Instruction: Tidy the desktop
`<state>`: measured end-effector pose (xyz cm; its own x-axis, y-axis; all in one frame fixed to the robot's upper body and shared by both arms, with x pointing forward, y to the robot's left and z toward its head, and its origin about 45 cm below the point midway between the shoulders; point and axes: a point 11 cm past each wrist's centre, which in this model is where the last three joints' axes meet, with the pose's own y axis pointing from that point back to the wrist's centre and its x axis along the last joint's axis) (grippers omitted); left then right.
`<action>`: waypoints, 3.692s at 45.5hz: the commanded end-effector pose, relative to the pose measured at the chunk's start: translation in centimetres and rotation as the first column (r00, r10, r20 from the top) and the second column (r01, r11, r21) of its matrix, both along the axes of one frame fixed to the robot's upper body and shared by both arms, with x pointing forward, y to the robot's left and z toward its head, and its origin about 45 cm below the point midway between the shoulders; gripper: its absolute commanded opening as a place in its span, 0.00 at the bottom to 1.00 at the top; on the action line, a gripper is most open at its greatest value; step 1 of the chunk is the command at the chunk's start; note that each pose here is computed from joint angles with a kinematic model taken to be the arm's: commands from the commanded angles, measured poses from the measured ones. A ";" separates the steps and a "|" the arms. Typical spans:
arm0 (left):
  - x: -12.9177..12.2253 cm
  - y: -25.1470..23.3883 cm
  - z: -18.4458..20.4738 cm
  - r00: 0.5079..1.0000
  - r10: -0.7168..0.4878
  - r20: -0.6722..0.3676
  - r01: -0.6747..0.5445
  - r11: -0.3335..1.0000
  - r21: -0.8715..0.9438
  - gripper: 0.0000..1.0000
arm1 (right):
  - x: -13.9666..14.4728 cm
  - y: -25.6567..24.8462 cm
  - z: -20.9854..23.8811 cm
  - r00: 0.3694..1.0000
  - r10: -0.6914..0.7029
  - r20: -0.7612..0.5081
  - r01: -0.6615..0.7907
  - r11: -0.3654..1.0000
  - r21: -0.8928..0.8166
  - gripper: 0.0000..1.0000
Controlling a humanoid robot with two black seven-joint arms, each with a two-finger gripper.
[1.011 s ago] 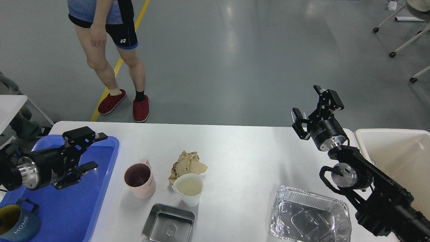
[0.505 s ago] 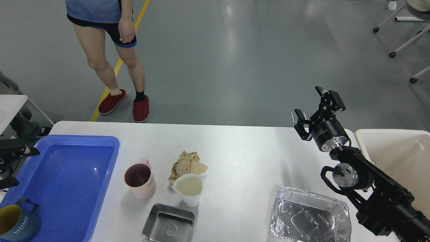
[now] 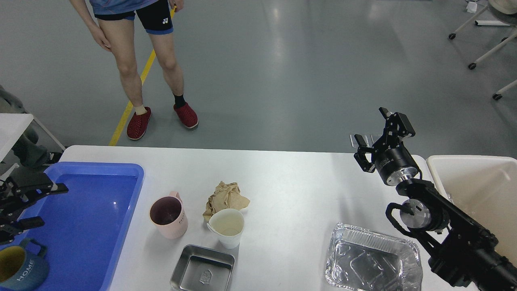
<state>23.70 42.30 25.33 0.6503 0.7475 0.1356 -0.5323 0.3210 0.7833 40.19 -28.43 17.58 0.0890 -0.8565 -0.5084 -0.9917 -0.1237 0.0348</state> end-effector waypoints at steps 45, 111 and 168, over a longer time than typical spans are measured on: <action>4.4 -7.9 -12.3 0.996 -0.075 -0.037 0.074 0.997 -0.024 0.91 | -0.4 -0.5 -0.8 1.000 -0.011 -0.020 0.010 1.000 -0.007 1.00; 4.8 -11.9 -16.1 0.993 -0.091 -0.073 0.088 0.995 -0.044 0.23 | -0.7 -0.5 -1.2 1.000 -0.010 -0.029 0.009 1.000 -0.005 1.00; 5.2 -6.0 -6.7 0.992 -0.122 0.040 0.120 0.992 0.039 0.00 | -0.7 -0.5 -1.3 0.999 -0.012 -0.031 0.012 1.000 -0.005 1.00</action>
<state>28.76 36.04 17.76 0.7262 0.6623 0.1844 -0.5211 0.3554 0.7760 39.48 -28.90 16.30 0.0639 -0.8596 -0.5069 -0.9915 -0.1125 0.0657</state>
